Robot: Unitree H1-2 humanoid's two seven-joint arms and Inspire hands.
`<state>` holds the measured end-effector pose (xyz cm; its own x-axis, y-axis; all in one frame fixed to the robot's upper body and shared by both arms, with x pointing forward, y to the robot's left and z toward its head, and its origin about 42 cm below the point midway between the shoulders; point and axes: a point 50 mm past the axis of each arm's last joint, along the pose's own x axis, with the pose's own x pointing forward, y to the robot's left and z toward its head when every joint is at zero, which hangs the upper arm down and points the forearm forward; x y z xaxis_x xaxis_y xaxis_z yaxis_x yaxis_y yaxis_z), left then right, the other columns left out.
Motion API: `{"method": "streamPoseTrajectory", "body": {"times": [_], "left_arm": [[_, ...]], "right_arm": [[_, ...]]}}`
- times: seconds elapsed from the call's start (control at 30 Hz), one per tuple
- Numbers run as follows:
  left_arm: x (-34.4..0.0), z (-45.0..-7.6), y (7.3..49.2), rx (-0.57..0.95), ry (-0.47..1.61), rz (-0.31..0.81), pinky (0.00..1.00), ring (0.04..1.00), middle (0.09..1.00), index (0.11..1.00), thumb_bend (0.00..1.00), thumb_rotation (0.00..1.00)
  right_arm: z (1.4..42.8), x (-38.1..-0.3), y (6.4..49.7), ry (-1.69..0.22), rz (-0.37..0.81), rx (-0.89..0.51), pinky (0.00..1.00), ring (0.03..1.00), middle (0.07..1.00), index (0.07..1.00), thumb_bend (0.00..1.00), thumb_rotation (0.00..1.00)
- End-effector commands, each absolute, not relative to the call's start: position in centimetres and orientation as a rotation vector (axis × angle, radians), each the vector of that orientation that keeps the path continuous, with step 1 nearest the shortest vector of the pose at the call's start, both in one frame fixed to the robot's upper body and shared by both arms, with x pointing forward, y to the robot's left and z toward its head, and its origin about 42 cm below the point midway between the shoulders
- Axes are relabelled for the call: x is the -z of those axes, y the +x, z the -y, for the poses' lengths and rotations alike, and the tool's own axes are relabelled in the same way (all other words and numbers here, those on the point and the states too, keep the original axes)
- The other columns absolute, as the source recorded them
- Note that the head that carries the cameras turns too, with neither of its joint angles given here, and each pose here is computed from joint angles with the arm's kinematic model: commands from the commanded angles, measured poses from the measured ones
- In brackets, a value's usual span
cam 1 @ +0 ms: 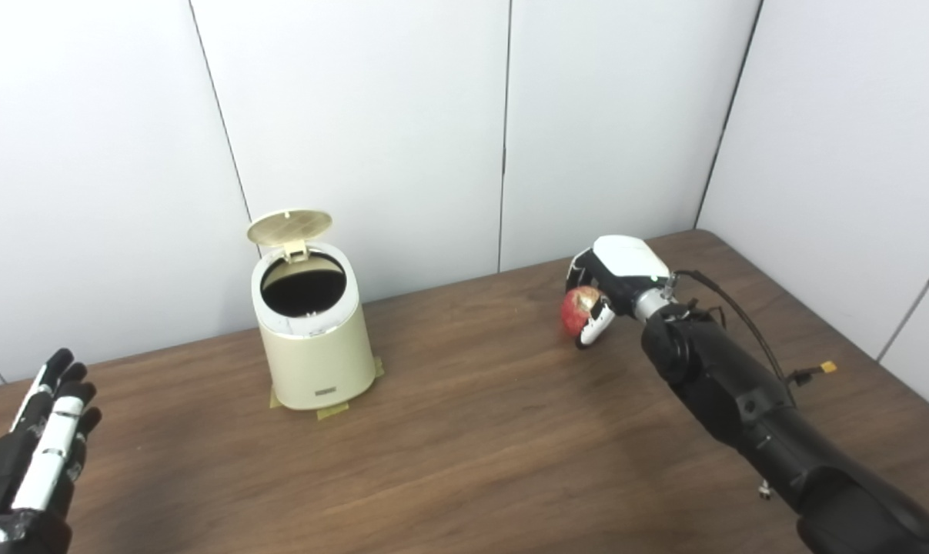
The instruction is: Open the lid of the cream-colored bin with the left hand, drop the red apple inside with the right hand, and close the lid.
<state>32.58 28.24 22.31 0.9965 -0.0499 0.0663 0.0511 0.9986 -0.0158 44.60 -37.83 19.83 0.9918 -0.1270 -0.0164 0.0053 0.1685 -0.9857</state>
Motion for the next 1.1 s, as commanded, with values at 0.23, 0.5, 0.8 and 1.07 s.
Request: {"method": "streamPoseTrajectory", "body": {"times": [0.23, 0.5, 0.8, 1.07], "left_arm": [[-23.4, -27.6, 32.7, 0.094, 0.008, 0.115, 1.00, 1.000, 1.000, 1.000, 0.28, 0.61], [-21.9, -26.8, 32.5, 0.085, 0.031, 0.076, 1.00, 1.000, 1.000, 1.000, 0.34, 0.53], [-20.3, -26.3, 32.4, 0.077, 0.049, 0.043, 1.00, 0.995, 0.995, 0.985, 0.44, 0.55], [-19.6, -25.6, 32.3, 0.075, 0.023, 0.031, 1.00, 0.995, 0.993, 0.982, 0.41, 0.52]], "right_arm": [[34.9, -26.7, 42.5, -1.401, 0.271, 0.189, 0.44, 0.417, 0.516, 0.491, 0.52, 0.00], [30.1, -30.9, 39.8, -1.278, 0.472, 0.198, 0.39, 0.393, 0.517, 0.508, 0.52, 0.00], [23.2, -33.9, 38.8, -1.181, 0.760, 0.111, 0.30, 0.361, 0.494, 0.535, 0.51, 0.00], [17.6, -34.4, 40.4, -1.061, 0.787, 0.011, 0.31, 0.365, 0.496, 0.536, 0.51, 0.00]]}}
